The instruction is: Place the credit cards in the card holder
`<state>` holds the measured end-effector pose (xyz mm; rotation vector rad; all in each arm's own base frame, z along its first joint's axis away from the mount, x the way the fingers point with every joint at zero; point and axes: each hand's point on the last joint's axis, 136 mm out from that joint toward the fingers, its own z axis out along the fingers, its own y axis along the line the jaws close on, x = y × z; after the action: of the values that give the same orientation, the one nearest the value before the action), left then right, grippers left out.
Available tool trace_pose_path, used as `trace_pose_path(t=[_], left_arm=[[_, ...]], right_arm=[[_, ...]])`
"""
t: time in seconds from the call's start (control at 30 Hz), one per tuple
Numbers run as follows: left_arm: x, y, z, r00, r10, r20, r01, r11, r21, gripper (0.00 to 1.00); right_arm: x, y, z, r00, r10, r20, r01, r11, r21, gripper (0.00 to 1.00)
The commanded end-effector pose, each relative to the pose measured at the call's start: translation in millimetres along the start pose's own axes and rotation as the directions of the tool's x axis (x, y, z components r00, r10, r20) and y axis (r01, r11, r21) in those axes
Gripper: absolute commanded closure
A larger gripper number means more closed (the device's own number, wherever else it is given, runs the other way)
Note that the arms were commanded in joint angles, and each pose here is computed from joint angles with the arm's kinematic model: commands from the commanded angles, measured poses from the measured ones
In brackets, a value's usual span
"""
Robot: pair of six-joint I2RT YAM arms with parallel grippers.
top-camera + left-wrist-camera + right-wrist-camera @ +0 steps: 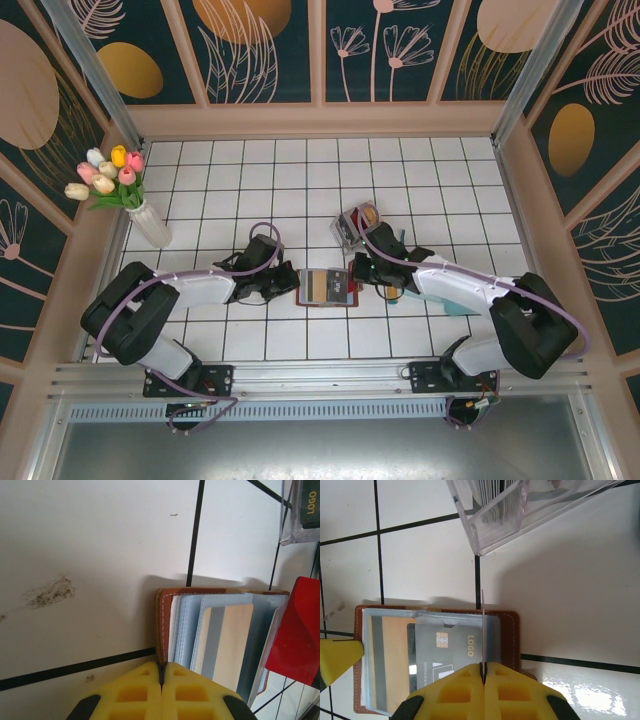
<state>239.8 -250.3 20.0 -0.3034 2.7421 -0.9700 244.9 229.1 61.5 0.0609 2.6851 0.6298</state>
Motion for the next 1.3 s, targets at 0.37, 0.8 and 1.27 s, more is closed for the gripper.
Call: trace_pose_path(t=[0.37,0.8,1.27], left_arm=[[3.1,-3.0,2.9,1.000,0.001,-0.014,-0.001,1.000,0.007,1.00],[3.0,-2.9,3.9,1.000,-0.003,-0.016,0.003,1.000,0.005,1.00],[4.6,-5.0,8.4,1.000,-0.004,-0.027,0.004,1.000,0.010,1.00]], right_arm=[[2.9,-22.1,-8.6,0.992,0.109,0.065,-0.109,0.994,0.009,0.99],[15.4,-26.0,1.1,0.996,0.082,0.016,-0.082,0.996,-0.047,1.00],[4.7,10.2,-13.3,0.990,0.126,0.062,-0.102,0.948,-0.303,0.99]])
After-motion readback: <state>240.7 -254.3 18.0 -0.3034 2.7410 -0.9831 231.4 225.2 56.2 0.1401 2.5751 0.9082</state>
